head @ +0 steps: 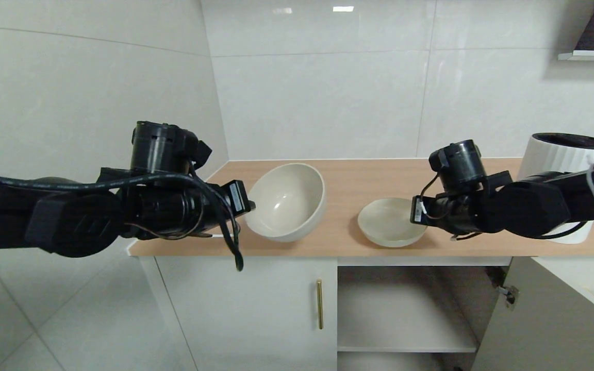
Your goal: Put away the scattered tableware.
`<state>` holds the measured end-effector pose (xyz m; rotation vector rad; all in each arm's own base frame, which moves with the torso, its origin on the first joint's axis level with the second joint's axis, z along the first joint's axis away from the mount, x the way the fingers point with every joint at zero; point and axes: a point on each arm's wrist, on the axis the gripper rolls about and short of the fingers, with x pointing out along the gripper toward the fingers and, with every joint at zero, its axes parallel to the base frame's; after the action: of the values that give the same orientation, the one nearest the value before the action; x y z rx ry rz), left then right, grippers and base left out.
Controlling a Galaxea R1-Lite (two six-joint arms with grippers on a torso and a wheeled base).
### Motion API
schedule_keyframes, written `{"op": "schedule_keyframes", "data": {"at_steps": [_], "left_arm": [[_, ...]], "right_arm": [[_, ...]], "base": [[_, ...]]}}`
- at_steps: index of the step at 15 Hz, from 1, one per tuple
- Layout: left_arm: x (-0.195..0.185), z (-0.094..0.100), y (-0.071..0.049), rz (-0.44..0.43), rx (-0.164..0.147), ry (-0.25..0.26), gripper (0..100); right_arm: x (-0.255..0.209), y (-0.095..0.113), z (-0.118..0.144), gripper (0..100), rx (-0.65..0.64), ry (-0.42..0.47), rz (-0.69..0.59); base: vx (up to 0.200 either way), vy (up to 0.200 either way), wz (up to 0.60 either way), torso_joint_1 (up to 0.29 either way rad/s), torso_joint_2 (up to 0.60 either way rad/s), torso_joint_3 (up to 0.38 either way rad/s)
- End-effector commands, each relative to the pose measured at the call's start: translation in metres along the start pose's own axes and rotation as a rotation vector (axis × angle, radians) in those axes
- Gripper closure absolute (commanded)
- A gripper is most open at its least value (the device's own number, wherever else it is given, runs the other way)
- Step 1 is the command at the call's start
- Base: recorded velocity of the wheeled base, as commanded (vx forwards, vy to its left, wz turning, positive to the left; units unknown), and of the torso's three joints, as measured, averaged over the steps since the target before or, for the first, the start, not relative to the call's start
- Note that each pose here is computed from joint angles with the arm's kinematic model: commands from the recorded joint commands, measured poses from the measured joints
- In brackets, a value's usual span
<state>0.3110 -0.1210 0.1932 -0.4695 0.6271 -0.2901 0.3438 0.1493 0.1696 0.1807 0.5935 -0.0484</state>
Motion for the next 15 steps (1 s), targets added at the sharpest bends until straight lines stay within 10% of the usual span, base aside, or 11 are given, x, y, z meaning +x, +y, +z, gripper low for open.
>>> {"op": "schedule_keyframes", "data": {"at_steps": [1, 15], "left_arm": [[-0.047, -0.014, 0.002, -0.076, 0.018, 0.02, 100], [-0.043, -0.055, 0.007, -0.116, 0.098, 0.187, 100]], "right_arm": [[-0.068, -0.022, 0.002, 100, -0.001, -0.009, 0.142], [-0.102, -0.05, -0.035, 100, -0.068, 0.147, 0.262]], "base": [[0.0, 0.0, 0.0, 0.0, 0.0, 0.0], [-0.057, 0.0, 0.0, 0.003, 0.0, 0.0]]}}
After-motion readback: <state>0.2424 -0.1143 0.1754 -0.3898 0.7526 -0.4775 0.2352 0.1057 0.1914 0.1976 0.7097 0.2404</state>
